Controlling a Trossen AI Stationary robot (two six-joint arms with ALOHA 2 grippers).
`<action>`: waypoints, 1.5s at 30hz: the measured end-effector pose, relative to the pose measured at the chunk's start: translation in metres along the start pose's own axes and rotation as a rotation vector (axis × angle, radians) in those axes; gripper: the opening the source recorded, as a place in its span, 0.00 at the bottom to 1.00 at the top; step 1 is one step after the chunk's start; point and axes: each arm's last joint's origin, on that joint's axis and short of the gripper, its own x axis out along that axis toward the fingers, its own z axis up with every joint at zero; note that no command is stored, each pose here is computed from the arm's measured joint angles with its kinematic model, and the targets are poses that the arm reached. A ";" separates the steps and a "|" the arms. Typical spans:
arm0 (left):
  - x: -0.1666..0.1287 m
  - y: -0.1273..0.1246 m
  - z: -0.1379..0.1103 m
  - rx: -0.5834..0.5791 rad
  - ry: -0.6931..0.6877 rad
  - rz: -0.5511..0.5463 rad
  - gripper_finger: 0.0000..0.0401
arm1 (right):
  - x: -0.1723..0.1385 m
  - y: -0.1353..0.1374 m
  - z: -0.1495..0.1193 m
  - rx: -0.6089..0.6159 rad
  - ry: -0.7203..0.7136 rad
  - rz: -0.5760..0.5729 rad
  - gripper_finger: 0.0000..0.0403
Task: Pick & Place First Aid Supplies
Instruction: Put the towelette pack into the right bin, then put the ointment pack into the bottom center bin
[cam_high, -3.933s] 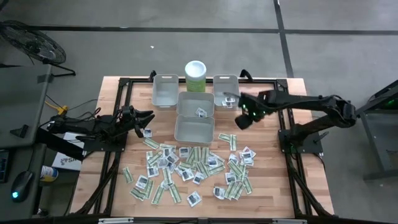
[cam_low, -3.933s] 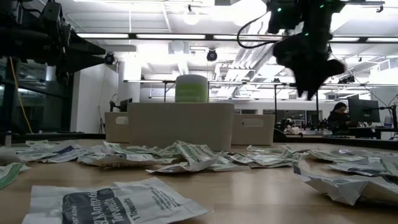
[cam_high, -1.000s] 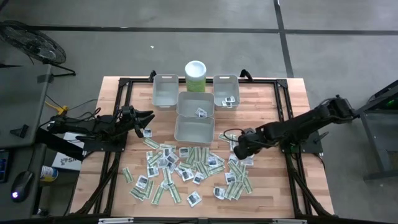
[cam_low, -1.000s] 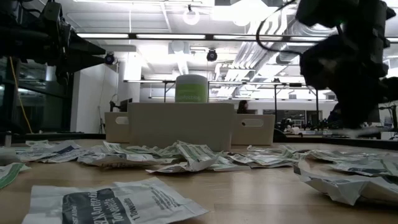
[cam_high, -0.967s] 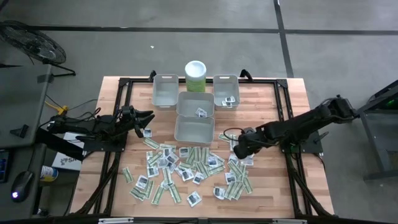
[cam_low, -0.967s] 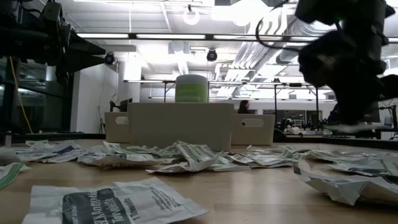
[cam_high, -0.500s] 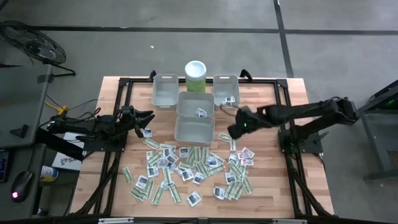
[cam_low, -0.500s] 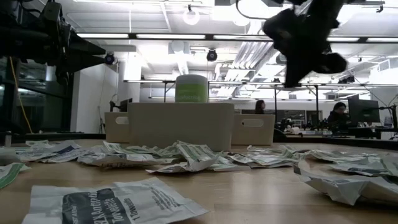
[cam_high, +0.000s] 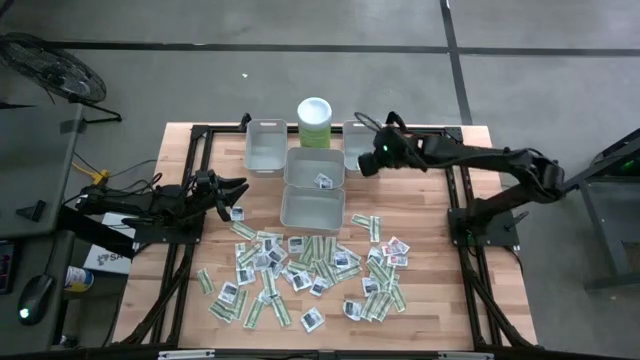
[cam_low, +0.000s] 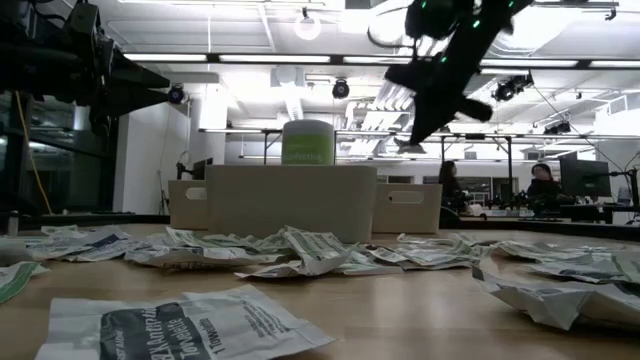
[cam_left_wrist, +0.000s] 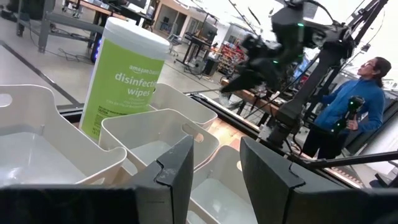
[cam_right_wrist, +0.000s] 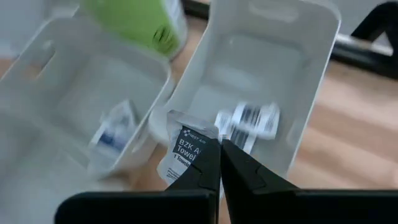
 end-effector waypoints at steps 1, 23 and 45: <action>0.000 0.000 0.000 0.000 0.000 0.000 0.33 | 0.006 -0.003 0.004 0.004 -0.004 -0.007 0.00; 0.000 0.000 0.000 0.000 0.000 0.000 0.33 | 0.077 -0.036 0.020 0.042 0.135 -0.019 0.19; 0.000 0.000 0.000 0.000 0.000 0.000 0.33 | -0.044 -0.019 -0.046 0.042 0.388 -0.090 0.35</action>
